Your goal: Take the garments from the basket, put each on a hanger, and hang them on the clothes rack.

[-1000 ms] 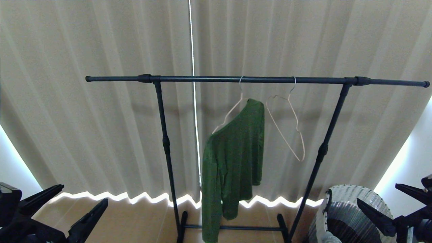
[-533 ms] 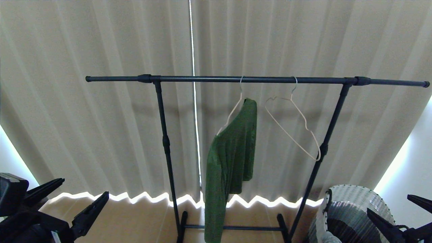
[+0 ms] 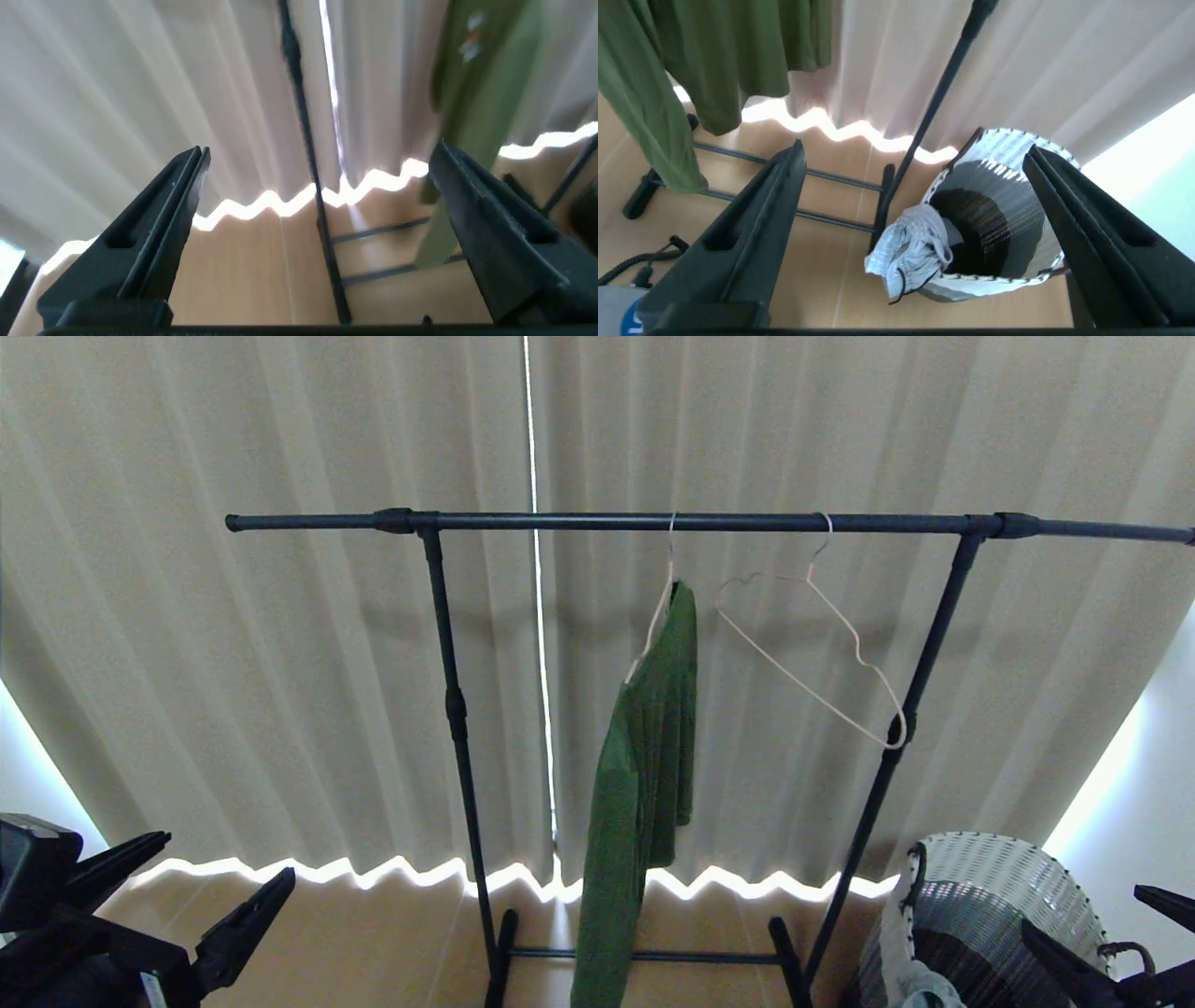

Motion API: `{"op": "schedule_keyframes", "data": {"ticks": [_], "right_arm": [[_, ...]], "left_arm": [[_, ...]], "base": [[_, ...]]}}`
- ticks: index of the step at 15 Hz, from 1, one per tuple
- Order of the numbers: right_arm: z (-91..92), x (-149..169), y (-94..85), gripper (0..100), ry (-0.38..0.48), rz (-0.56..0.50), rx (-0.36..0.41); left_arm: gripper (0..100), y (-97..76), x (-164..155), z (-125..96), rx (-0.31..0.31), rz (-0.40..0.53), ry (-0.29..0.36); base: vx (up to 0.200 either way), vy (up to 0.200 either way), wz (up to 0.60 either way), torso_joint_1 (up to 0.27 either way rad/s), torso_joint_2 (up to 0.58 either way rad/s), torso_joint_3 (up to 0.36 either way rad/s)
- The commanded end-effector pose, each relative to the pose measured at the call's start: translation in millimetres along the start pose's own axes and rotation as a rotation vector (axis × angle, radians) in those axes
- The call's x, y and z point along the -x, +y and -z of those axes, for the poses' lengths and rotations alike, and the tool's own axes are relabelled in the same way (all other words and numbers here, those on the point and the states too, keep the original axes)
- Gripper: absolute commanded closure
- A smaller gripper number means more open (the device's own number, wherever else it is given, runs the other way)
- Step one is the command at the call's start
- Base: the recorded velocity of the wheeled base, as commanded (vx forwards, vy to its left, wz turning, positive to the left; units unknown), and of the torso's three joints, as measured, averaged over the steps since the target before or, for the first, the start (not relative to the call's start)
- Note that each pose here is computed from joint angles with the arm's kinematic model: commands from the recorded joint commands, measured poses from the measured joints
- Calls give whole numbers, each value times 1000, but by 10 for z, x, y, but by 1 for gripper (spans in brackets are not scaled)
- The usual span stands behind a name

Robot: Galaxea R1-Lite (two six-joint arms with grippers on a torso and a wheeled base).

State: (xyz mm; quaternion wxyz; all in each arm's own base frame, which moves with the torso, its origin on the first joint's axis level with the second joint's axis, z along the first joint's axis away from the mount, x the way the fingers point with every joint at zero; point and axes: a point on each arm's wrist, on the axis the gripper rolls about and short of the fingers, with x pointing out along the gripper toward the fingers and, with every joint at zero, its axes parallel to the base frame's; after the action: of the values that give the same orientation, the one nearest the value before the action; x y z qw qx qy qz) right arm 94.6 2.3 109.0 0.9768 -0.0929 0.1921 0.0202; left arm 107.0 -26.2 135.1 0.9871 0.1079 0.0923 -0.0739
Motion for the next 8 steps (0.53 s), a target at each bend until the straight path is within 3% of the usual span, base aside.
{"op": "schedule_keyframes", "data": {"ticks": [1,8], "right_arm": [[8,-4,2,0,5,-1,2],[28,-5,6,0,16,-3,3]], "left_arm": [[0,7,-6,11,1,-4,13],[0,4,30,34,-1,-1,8]], "base": [[0,0,0,-222,505,286],[0,0,0,-206,491,281]]}}
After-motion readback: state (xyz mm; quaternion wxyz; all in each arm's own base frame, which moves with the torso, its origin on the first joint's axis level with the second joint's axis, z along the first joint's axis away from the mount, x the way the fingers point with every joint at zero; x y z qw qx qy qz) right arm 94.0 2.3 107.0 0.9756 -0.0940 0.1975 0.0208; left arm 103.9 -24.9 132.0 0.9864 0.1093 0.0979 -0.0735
